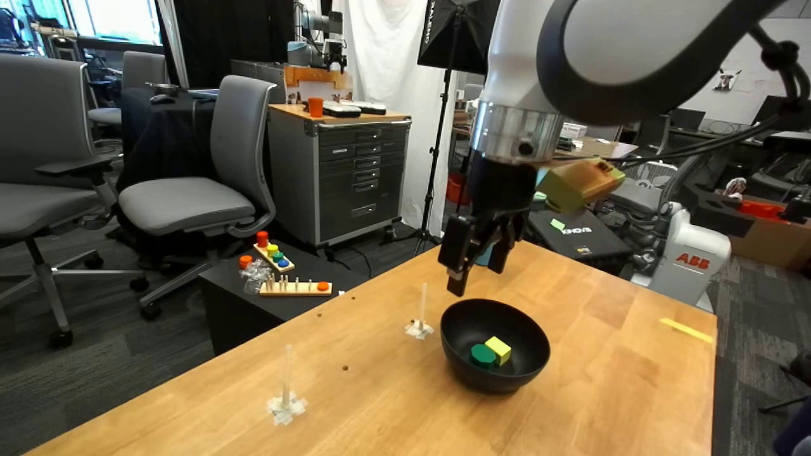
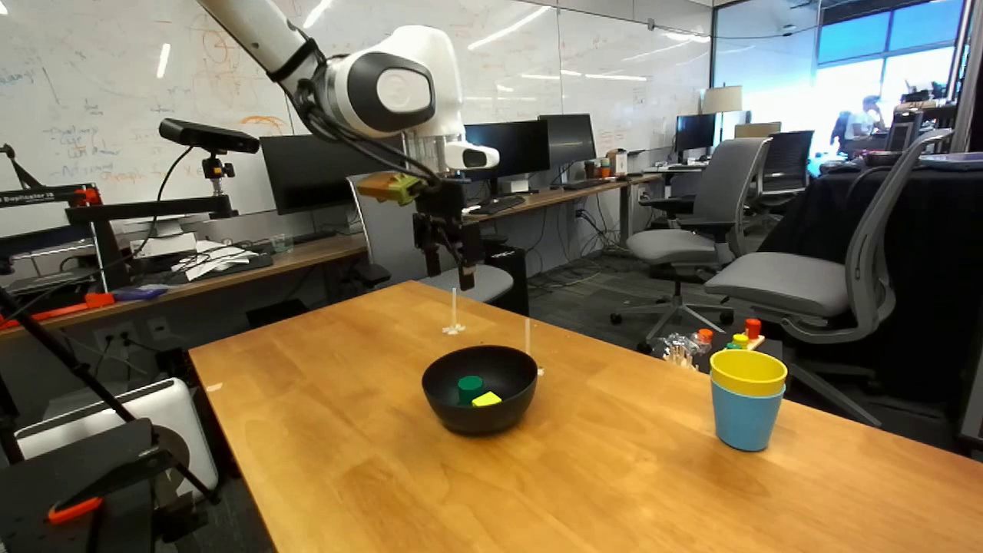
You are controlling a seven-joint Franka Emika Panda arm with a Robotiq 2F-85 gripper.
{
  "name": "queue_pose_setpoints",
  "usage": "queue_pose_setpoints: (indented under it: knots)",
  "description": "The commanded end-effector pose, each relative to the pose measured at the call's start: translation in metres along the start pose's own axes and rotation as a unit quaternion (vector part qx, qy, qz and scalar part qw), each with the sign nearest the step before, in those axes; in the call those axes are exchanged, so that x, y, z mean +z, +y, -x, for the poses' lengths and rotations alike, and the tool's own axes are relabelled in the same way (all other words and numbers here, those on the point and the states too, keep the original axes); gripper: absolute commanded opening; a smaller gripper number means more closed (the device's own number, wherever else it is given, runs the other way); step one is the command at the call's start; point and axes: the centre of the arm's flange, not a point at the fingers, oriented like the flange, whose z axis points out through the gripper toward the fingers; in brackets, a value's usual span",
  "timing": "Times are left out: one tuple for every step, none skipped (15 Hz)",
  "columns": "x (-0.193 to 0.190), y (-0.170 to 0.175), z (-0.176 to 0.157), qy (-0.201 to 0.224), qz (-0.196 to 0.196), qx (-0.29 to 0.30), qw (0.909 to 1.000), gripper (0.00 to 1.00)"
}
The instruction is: Put the blocks in the bowl
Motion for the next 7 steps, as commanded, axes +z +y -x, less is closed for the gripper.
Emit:
queue_pose_setpoints:
  knots:
    - [-0.011, 0.001, 0.000, -0.005, -0.009, -0.014, 0.9998, 1.00]
    - [-0.019, 0.002, 0.000, -0.006, -0.013, -0.023, 0.9996, 1.00]
    - [-0.023, 0.004, 0.001, -0.006, -0.015, -0.027, 0.9995, 1.00]
    - [-0.023, 0.005, 0.001, -0.007, -0.015, -0.029, 0.9994, 1.00]
    - [-0.022, 0.005, 0.001, -0.008, -0.015, -0.031, 0.9994, 1.00]
    - [-0.021, 0.004, 0.001, -0.009, -0.015, -0.032, 0.9993, 1.00]
    - [-0.021, 0.004, 0.001, -0.009, -0.016, -0.032, 0.9993, 1.00]
